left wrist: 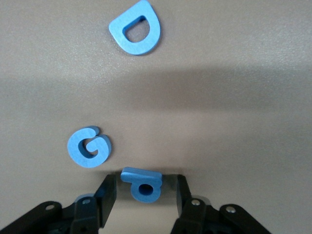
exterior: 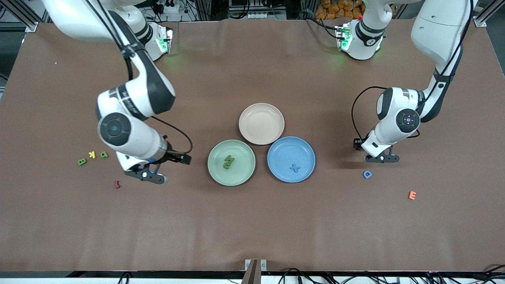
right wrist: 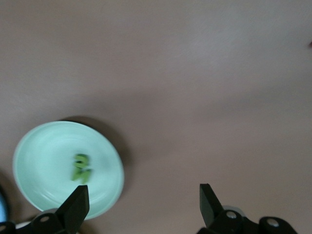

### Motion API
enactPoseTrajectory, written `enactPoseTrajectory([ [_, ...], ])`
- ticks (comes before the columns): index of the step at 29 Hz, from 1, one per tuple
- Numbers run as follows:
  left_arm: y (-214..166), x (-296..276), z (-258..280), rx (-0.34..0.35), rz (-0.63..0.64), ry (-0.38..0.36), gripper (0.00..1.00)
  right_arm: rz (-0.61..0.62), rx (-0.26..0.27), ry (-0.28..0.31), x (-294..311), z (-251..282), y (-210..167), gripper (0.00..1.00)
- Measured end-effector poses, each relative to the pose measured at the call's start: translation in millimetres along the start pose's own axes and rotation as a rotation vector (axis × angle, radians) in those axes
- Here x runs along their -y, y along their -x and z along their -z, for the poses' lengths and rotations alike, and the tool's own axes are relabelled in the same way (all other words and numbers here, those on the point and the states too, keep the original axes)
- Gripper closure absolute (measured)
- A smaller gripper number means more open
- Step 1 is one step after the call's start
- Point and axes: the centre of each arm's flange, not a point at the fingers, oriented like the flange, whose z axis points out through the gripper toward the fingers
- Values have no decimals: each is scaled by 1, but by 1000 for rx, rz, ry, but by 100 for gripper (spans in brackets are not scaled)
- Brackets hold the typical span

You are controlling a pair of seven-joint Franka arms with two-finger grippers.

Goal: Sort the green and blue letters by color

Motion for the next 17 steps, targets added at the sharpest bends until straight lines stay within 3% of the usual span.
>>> enactPoseTrajectory([
  [11,-15,-5,-42,25,13,-17,68,-4,-5,5,-5,6,-5,73],
  [17,-16,-6,-43,25,15,-16,68,-45,18,-9,-7,21,-16,73],
])
